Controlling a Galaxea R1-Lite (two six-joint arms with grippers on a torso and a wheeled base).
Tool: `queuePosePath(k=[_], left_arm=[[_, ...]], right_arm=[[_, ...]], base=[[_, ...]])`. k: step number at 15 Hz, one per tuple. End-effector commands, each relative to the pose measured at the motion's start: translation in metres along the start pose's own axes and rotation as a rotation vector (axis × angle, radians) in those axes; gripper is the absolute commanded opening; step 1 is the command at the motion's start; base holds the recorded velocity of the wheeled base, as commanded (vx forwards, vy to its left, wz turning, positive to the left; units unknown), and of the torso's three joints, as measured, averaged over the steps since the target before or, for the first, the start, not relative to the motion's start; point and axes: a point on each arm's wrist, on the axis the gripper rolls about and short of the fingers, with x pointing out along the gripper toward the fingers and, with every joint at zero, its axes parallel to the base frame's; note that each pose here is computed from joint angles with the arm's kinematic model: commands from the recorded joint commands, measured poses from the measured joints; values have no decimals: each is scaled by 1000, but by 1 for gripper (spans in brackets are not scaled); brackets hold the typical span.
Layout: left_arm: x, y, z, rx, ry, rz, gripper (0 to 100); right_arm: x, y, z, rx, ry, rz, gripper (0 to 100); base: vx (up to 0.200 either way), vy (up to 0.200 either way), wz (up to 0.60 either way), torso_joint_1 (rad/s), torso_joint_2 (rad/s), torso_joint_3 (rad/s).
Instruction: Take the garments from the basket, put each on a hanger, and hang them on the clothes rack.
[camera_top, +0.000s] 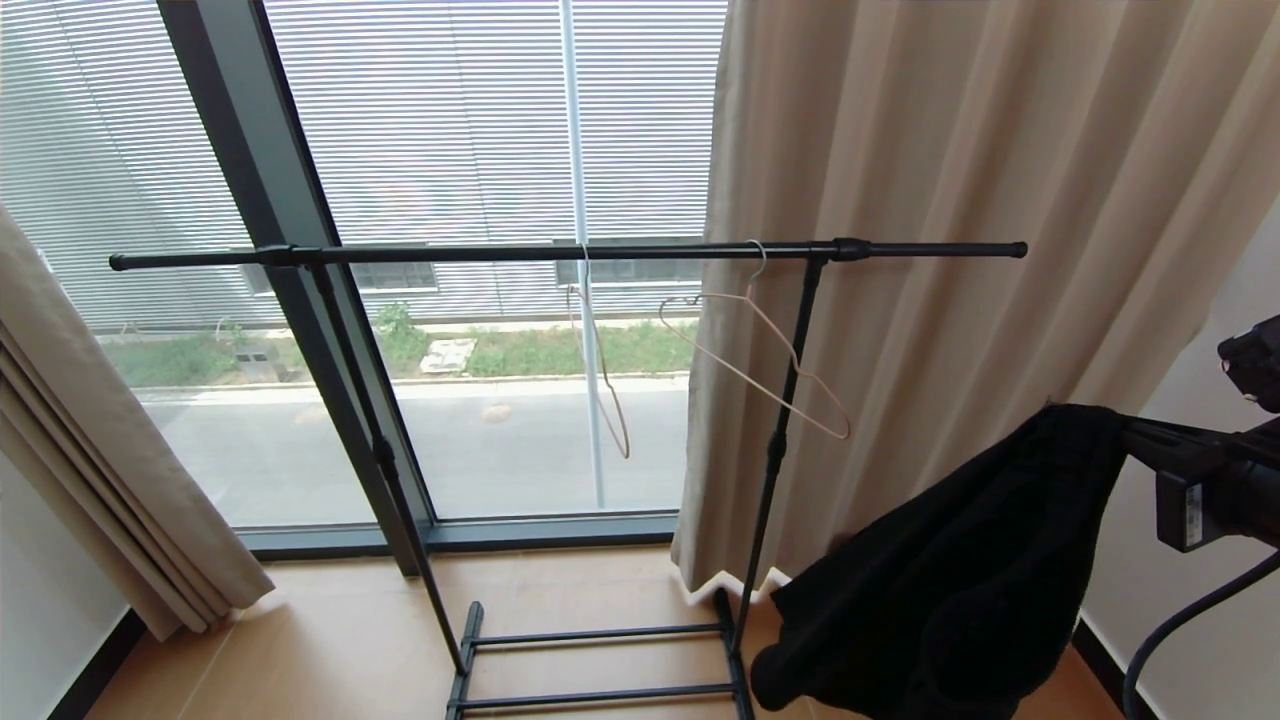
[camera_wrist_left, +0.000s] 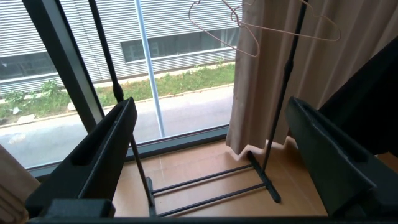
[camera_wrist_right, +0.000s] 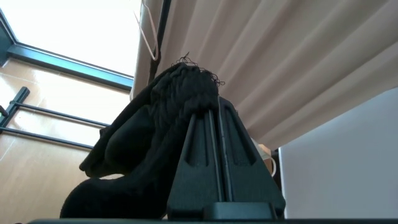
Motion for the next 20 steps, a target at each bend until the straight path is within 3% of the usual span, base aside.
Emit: queuePosePath(k=[1,12,18,20], left_arm=[[0,0,0,-1,1,1,100],[0,0,0,-1,1,1,100],[0,0,0,-1,1,1,100],[0,0,0,1,1,-1,100]], right_arm=[[1,1,1,-3,-2,8,0],[11,12,1,-18,20,64,0],[36,47,21,-73,3,195,0],[56,59,17,-89,46,233,0]], base=[[0,0,0,0,0,0],[0,0,0,0,0,0],[0,0,0,0,0,0],[0,0,0,0,0,0]])
